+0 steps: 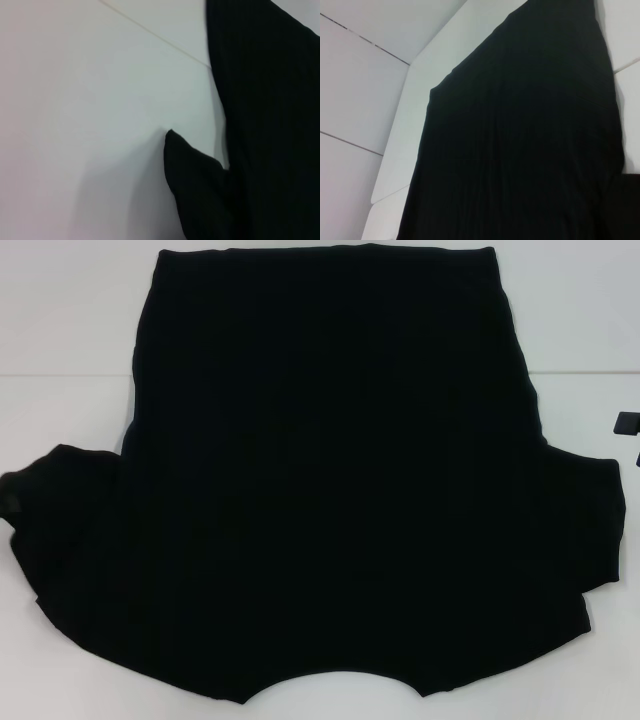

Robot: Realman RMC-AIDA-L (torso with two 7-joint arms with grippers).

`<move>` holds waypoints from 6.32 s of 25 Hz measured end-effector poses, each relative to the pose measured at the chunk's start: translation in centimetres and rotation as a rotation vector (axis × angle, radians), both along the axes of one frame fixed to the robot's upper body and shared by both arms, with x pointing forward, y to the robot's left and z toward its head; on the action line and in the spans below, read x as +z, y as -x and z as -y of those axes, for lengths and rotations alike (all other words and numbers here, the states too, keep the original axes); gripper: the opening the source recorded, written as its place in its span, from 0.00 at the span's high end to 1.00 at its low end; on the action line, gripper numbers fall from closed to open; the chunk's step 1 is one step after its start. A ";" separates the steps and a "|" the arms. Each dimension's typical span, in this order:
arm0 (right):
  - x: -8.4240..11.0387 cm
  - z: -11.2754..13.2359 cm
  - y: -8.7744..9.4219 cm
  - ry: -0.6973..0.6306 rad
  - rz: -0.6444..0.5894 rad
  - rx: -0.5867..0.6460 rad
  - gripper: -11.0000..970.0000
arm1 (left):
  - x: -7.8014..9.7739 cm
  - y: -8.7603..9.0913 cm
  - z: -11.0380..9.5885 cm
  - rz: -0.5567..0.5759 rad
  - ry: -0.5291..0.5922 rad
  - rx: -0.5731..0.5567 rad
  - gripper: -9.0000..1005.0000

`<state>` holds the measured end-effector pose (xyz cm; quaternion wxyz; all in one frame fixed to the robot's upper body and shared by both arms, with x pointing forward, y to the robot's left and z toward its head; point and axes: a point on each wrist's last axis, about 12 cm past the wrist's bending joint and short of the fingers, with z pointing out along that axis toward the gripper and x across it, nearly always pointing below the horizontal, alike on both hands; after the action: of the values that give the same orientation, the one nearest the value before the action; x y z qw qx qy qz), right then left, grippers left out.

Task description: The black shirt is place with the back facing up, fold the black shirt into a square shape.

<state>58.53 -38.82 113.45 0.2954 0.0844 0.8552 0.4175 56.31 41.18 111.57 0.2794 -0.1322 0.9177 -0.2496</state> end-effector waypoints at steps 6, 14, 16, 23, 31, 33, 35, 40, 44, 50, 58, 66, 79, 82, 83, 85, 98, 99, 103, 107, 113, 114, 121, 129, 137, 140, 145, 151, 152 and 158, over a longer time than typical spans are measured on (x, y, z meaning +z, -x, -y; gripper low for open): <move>0.1 -0.1 -0.2 0.001 0.003 0.005 0.10 | 1.1 -0.7 -0.5 0.019 -0.046 0.006 0.98; 0.2 -0.2 -0.2 0.001 0.004 0.006 0.10 | 2.2 -1.7 0.2 0.012 -0.070 -0.037 0.98; 0.1 -0.2 -0.2 0.000 0.003 0.007 0.10 | 2.4 -2.0 1.4 0.006 -0.048 -0.088 0.98; 0.2 -0.3 -0.3 0.000 0.005 0.007 0.10 | 4.1 -4.2 6.9 -0.023 -0.051 -0.334 0.98; 0.2 -0.4 -0.4 -0.001 0.005 0.007 0.10 | 3.7 -5.2 11.5 -0.061 -0.169 -0.519 0.98; 0.2 -0.3 -0.4 0.001 0.006 0.004 0.10 | 3.5 -5.2 12.2 -0.074 -0.192 -0.556 0.98; 0.1 -0.3 -0.4 0.001 0.006 0.003 0.10 | 3.6 -5.2 12.5 -0.075 -0.209 -0.574 0.98; 0.2 -0.4 -0.4 0.009 0.004 0.011 0.10 | 5.5 -4.1 11.0 0.108 -0.162 -0.620 0.94; 0.1 -0.5 -0.3 0.021 0.002 0.026 0.10 | 6.2 -1.6 9.0 0.358 -0.052 -0.674 0.76; 0.2 -0.4 0.1 0.065 0.019 0.094 0.10 | 3.7 0.1 6.7 0.401 0.073 -0.569 0.53; -0.3 0.5 1.1 0.144 -0.088 0.148 0.10 | 2.4 0.8 6.8 0.386 0.151 -0.558 0.48; -1.5 0.7 2.1 0.157 -0.221 0.134 0.10 | 2.0 0.7 7.0 0.365 0.181 -0.533 0.64; -2.7 -1.3 1.1 0.236 -0.298 0.151 0.10 | 2.0 0.5 7.1 0.372 0.178 -0.523 0.64; -2.7 -1.2 1.0 0.238 -0.301 0.135 0.20 | 1.9 0.4 7.1 0.371 0.174 -0.517 0.64; -2.7 -1.2 1.0 0.240 -0.301 0.132 0.23 | 1.9 0.4 7.1 0.371 0.174 -0.517 0.64; -2.9 -1.3 1.0 0.245 -0.303 0.130 0.35 | 1.9 0.3 7.2 0.371 0.170 -0.514 0.64; -3.8 -1.9 0.4 0.276 -0.324 0.110 0.65 | 1.8 0.2 6.9 0.375 0.161 -0.493 0.64; -3.8 -2.0 0.3 0.279 -0.324 0.105 0.65 | 1.8 0.2 6.9 0.376 0.161 -0.493 0.64; -4.1 -2.4 -0.1 0.284 -0.320 0.092 0.67 | 1.5 0.2 6.9 0.371 0.164 -0.485 0.64; -4.7 -3.1 -0.5 0.308 -0.326 0.094 0.68 | 1.4 0.2 7.0 0.366 0.169 -0.482 0.64; -4.8 -3.2 -0.6 0.313 -0.321 0.087 0.69 | 1.4 0.2 6.9 0.367 0.170 -0.480 0.64; -4.8 -3.2 -0.6 0.312 -0.319 0.087 0.70 | 1.4 0.1 6.9 0.367 0.170 -0.480 0.64; -4.5 -2.7 -0.5 0.310 -0.316 0.078 0.93 | 1.4 0.2 6.9 0.366 0.170 -0.479 0.64; -2.7 -0.1 -0.7 0.291 -0.254 -0.036 0.97 | 1.3 0.3 6.8 0.365 0.171 -0.476 0.64; -1.3 1.3 -1.3 0.285 -0.183 -0.105 0.97 | 1.2 0.4 6.7 0.363 0.171 -0.474 0.64; -0.9 1.1 -1.6 0.278 -0.142 -0.094 0.97 | 1.3 0.4 6.7 0.365 0.172 -0.470 0.64; -0.4 -0.7 -2.5 0.287 -0.061 0.002 0.97 | 1.3 0.3 6.7 0.369 0.170 -0.466 0.64; 0.2 -5.4 -4.6 0.437 0.047 0.239 0.97 | 1.2 0.1 6.8 0.367 0.174 -0.463 0.64; 0.3 -6.4 -4.9 0.470 0.072 0.291 0.97 | 1.2 0.1 6.8 0.367 0.174 -0.463 0.64; 0.5 -10.8 -5.9 0.622 0.177 0.548 0.97 | 1.2 0.1 6.9 0.367 0.176 -0.462 0.64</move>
<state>64.38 -28.02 113.96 0.2572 -0.2757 0.9025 0.2082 56.21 34.33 112.74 0.3638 0.1034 0.8326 -0.4048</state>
